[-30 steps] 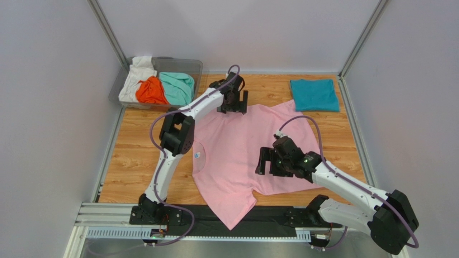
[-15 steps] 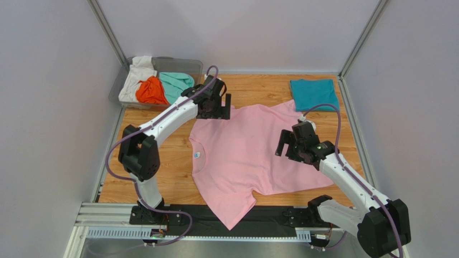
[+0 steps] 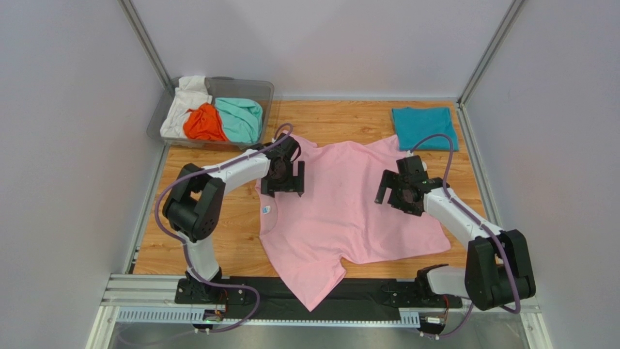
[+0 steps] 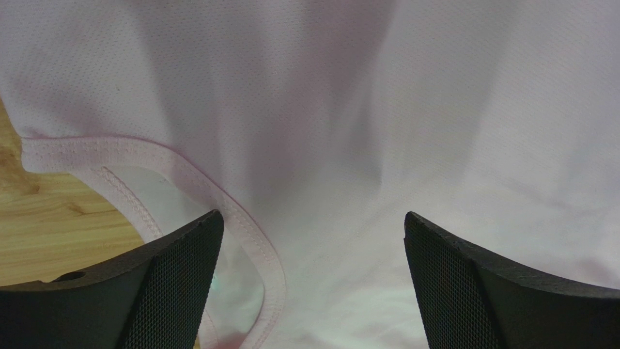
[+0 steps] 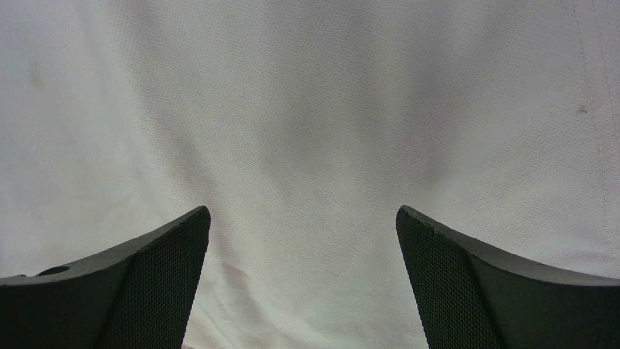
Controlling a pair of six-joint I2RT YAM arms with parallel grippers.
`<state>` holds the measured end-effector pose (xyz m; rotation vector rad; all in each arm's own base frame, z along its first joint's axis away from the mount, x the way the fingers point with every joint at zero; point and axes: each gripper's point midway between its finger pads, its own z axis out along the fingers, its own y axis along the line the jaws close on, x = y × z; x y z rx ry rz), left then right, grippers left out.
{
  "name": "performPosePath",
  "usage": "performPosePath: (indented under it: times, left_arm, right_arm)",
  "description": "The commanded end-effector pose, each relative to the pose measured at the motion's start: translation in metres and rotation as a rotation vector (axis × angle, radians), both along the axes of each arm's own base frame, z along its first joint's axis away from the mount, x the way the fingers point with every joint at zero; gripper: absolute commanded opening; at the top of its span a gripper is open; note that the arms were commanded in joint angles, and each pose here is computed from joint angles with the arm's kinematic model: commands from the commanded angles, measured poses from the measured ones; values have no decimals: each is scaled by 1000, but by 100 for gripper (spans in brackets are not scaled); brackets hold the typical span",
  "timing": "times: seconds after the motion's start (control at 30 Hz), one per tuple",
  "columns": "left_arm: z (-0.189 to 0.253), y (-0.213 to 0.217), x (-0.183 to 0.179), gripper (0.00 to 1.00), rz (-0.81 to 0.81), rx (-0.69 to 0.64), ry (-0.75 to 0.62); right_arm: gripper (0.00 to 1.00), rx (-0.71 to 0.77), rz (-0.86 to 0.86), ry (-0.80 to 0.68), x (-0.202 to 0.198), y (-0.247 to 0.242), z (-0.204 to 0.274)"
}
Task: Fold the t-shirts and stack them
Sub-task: Flatten the tshirt out
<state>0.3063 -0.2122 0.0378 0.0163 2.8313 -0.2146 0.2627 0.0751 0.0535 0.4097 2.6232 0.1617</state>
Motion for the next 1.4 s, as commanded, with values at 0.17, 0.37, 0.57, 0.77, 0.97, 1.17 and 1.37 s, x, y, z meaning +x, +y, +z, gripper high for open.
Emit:
performPosePath:
  times: [0.17, 0.37, 0.57, 0.77, 0.97, 1.17, 1.37]
  left_arm:
    - [-7, 24, 39, 100, 62, 10, 1]
    - [-17, 33, 61, 100, 76, 12, 25]
    - [-16, 35, 66, 100, 67, -5, 48]
    - [5, 39, 52, 100, 62, -29, 13]
    - [40, 49, 44, 100, 66, -37, -84]
    - [68, 33, 62, 100, 29, -103, -149]
    - [73, 11, 92, 100, 9, -160, -157]
  right_arm:
    - [100, 103, 52, 30, -19, 16, -20]
    - [100, 185, 75, 51, -44, 27, -26]
    - [100, 221, 55, 119, -76, 30, -37]
    - [100, 279, 65, 109, -104, 39, -26]
    - [100, 208, 69, -72, -66, 30, 30]
    - [100, 89, 31, -191, -4, 15, 72]
    - [100, 84, -26, -210, 78, 4, 83]
